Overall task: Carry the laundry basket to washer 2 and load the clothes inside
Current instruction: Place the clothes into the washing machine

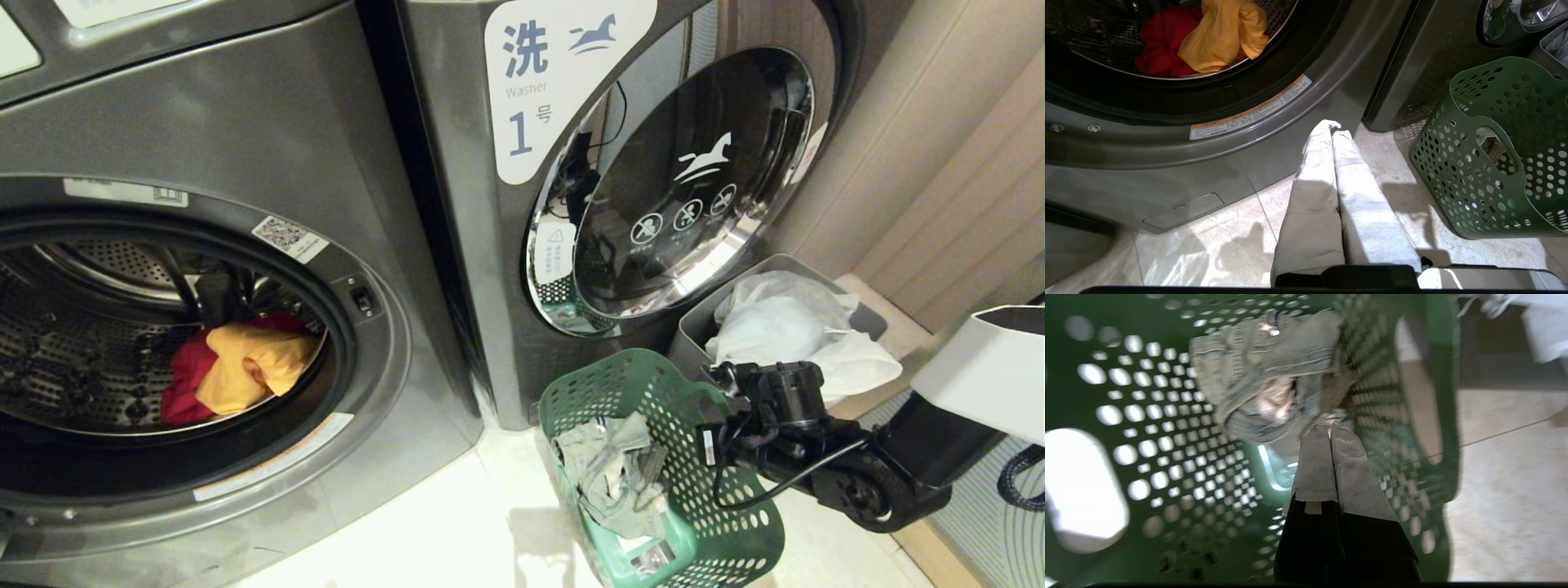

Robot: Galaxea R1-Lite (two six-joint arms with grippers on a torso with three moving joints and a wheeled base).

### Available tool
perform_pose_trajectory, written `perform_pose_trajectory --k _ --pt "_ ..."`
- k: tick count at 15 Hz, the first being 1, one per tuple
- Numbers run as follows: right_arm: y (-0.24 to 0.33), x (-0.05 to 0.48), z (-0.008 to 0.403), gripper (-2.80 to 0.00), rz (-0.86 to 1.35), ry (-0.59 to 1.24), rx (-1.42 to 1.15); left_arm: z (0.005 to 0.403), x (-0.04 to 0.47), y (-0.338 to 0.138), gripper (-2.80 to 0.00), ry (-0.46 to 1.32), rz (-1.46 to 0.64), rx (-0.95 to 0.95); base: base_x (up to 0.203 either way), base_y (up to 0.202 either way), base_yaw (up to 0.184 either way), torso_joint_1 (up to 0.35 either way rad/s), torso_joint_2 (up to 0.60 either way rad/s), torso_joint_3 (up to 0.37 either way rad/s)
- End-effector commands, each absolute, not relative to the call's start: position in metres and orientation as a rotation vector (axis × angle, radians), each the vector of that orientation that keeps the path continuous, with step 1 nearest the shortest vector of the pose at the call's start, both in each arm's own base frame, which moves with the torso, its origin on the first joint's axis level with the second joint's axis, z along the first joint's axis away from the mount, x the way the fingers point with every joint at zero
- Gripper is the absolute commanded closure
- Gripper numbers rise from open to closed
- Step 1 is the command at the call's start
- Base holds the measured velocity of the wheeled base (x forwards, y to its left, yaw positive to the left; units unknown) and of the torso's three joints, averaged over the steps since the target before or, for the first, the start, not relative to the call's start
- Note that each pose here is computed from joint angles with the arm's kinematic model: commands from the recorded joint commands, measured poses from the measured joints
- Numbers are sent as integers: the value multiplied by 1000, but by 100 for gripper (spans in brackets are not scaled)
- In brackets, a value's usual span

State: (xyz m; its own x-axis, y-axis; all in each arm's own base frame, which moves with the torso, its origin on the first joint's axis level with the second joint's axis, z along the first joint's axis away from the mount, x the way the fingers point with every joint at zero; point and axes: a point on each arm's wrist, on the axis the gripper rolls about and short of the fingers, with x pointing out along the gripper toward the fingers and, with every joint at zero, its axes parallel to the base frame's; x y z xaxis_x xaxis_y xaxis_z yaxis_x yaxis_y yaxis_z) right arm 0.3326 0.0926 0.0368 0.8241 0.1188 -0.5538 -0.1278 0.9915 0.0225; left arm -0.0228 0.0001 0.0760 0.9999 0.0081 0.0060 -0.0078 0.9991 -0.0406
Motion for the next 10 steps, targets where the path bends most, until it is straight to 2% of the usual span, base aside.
perform_pose_trajectory --k 1,10 --pt "94 335 33 0 131 588 -42 76 -23 0 0 -6 8 -41 0 0 0 0 0 0" --pt "108 372 1 0 132 602 24 76 -23 0 0 -6 9 -41 0 0 0 0 0 0"
